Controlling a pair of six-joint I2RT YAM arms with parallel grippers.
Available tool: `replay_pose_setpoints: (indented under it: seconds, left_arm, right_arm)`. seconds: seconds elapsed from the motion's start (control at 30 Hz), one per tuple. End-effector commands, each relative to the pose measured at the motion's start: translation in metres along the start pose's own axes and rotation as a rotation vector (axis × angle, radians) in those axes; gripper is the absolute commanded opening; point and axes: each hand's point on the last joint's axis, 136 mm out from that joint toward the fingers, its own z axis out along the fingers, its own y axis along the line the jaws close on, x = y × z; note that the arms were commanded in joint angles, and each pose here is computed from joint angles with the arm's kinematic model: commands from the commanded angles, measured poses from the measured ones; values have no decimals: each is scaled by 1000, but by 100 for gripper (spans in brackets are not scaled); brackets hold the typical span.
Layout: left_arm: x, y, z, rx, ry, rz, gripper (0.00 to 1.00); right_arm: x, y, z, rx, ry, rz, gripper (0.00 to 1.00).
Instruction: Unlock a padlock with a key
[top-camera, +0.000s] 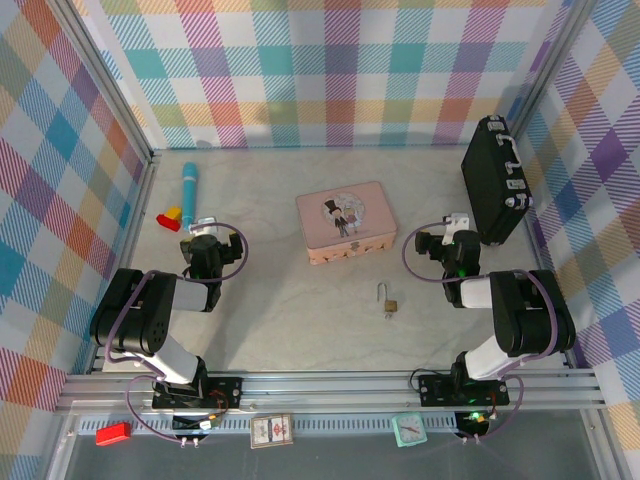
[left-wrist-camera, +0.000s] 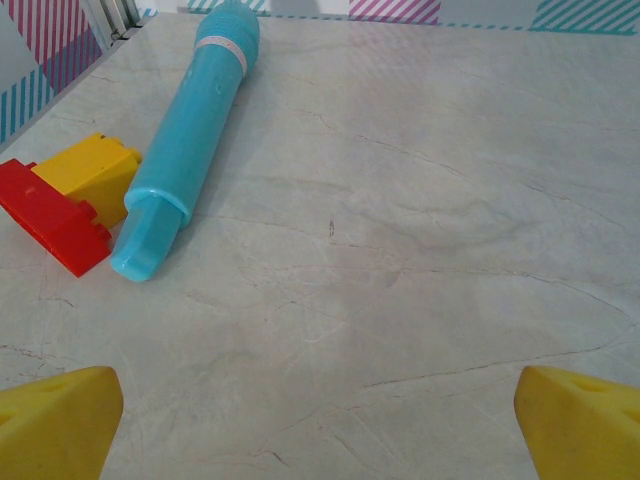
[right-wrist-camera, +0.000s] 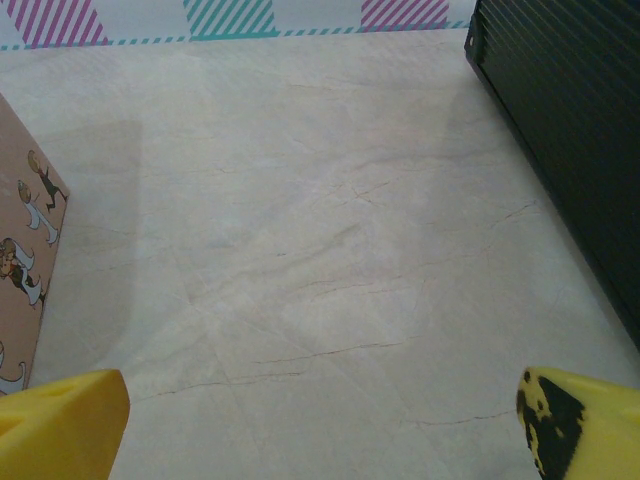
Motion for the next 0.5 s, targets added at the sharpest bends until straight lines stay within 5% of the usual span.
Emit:
replay_pose_setpoints:
  seconds: [0.0, 0.47]
  left_arm:
    - [-9, 2, 0, -8, -35, -29, 100]
    - [-9, 2, 0, -9, -35, -28, 100]
  right_arm:
    - [-12, 1, 1, -10, -29, 17, 99]
    - [-11, 1, 3, -21, -16, 20, 99]
